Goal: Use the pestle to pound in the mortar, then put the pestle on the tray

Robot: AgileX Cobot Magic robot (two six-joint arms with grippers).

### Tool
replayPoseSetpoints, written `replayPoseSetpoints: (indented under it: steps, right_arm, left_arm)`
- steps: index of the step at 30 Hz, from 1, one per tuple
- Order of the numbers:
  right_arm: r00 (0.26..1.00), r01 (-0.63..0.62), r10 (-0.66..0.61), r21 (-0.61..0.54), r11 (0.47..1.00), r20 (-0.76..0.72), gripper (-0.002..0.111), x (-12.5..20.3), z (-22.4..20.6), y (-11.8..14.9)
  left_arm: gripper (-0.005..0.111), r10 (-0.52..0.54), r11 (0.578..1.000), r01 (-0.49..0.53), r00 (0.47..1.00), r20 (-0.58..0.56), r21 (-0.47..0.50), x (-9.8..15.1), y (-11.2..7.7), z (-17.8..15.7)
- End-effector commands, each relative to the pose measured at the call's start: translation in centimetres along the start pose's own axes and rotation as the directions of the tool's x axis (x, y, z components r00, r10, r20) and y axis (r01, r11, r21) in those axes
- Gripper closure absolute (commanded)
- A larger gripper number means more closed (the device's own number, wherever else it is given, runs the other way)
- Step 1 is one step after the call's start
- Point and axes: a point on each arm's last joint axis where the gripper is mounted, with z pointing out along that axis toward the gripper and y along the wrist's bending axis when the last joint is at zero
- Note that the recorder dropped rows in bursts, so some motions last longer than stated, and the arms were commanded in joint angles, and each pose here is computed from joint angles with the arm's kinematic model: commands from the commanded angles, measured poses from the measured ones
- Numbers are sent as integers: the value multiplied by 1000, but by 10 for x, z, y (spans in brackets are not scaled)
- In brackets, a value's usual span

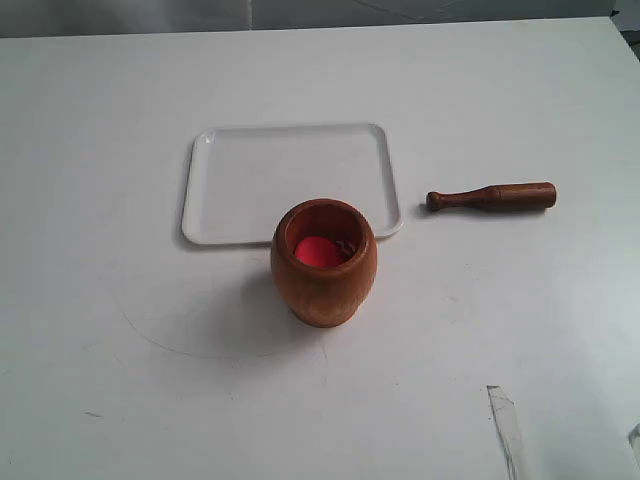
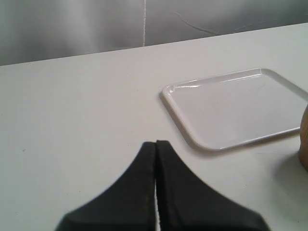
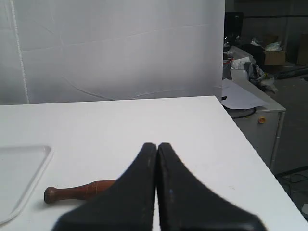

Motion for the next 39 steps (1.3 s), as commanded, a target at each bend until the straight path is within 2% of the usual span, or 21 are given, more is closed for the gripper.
replayPoseSetpoints:
  steps: [1, 10, 13, 14, 18, 24, 28, 30, 34, 37, 39]
  right_arm:
    - [1000, 10, -10, 8, 1000, 1, 108, 1, 0, -1]
    - [1000, 10, -10, 8, 1000, 1, 108, 1, 0, -1]
    - [995, -69, 69, -4, 998, 67, 108, -5, 0, 0]
    - [983, -147, 148, -17, 989, 108, 108, -9, -1, 0]
    - [931, -328, 332, -51, 943, 154, 108, -14, -1, 0]
    - [909, -349, 352, -56, 936, 223, 108, -20, -2, -2]
    - [882, -404, 407, -66, 913, 238, 108, -21, -3, -3]
    - [888, -378, 392, -105, 920, 242, 108, -37, -7, 0]
    - [933, -178, 223, -177, 968, 281, 108, -108, -35, 9]
    - [993, 42, -19, -194, 980, 116, 108, -160, -28, 19]
    - [986, 135, -154, -253, 958, -57, 108, -184, -2, 25]
  left_arm:
    - [107, -12, 1000, 12, 1000, 7, 8, 0, -1, 0]
    - [107, -12, 1000, 12, 1000, 7, 8, 0, -1, 0]
    - [107, -12, 1000, 12, 1000, 7, 8, 0, -1, 0]
    - [107, -12, 1000, 12, 1000, 7, 8, 0, -1, 0]
    - [107, -12, 1000, 12, 1000, 7, 8, 0, -1, 0]
    - [107, -12, 1000, 12, 1000, 7, 8, 0, -1, 0]
    - [107, -12, 1000, 12, 1000, 7, 8, 0, -1, 0]
    - [107, -12, 1000, 12, 1000, 7, 8, 0, -1, 0]
    - [107, -12, 1000, 12, 1000, 7, 8, 0, -1, 0]
    - [107, -12, 1000, 12, 1000, 7, 8, 0, -1, 0]
    - [107, -12, 1000, 12, 1000, 7, 8, 0, -1, 0]
